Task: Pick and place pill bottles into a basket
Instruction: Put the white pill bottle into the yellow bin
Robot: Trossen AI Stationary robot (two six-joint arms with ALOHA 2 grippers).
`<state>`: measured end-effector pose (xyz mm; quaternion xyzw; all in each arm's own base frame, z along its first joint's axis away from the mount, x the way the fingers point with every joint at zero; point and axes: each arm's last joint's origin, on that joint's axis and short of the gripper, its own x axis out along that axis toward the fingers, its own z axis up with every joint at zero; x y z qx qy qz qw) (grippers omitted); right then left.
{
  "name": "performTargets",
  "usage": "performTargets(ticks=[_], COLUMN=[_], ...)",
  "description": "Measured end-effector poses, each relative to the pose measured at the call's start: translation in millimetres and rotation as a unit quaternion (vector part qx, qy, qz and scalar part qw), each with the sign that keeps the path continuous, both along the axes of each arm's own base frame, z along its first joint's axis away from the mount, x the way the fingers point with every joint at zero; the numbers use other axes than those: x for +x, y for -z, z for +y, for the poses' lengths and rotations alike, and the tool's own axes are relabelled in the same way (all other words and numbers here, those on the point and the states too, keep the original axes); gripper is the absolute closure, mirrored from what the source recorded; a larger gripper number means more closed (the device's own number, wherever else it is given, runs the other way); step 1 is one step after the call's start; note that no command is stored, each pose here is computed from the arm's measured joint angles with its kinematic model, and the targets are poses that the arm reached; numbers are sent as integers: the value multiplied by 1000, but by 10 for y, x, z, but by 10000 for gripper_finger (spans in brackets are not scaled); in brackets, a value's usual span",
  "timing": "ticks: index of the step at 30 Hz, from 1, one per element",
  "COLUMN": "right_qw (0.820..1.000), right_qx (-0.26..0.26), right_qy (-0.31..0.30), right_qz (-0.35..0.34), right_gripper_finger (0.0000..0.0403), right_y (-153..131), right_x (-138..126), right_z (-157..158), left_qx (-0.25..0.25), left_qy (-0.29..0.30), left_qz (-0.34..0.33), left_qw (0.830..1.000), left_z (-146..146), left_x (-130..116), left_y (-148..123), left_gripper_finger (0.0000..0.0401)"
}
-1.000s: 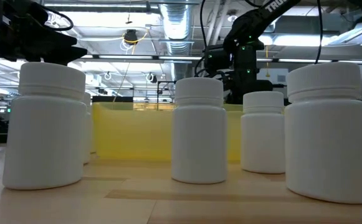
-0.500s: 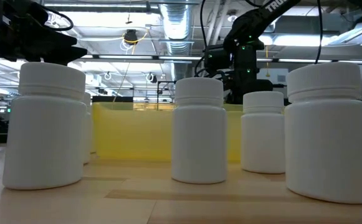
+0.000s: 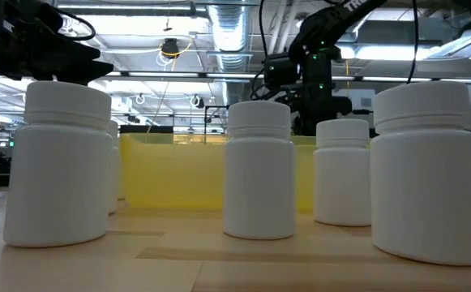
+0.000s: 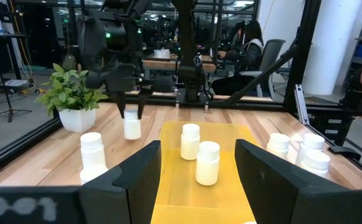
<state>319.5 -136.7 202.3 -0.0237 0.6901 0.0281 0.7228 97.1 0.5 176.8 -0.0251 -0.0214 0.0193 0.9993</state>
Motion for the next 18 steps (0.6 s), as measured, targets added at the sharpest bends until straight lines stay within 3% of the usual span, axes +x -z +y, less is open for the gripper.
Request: performTargets(ticks=[18], right_qw=[1000], right_qx=[-10], right_qy=[17], right_qz=[-21], right_gripper_finger=[243], right_y=[-758], right_x=[156], right_z=[106], left_qx=[0], left_qy=[0], left_qz=[0], left_qw=[1000], left_z=[0], left_x=[0], left_y=[0], left_gripper_finger=[207])
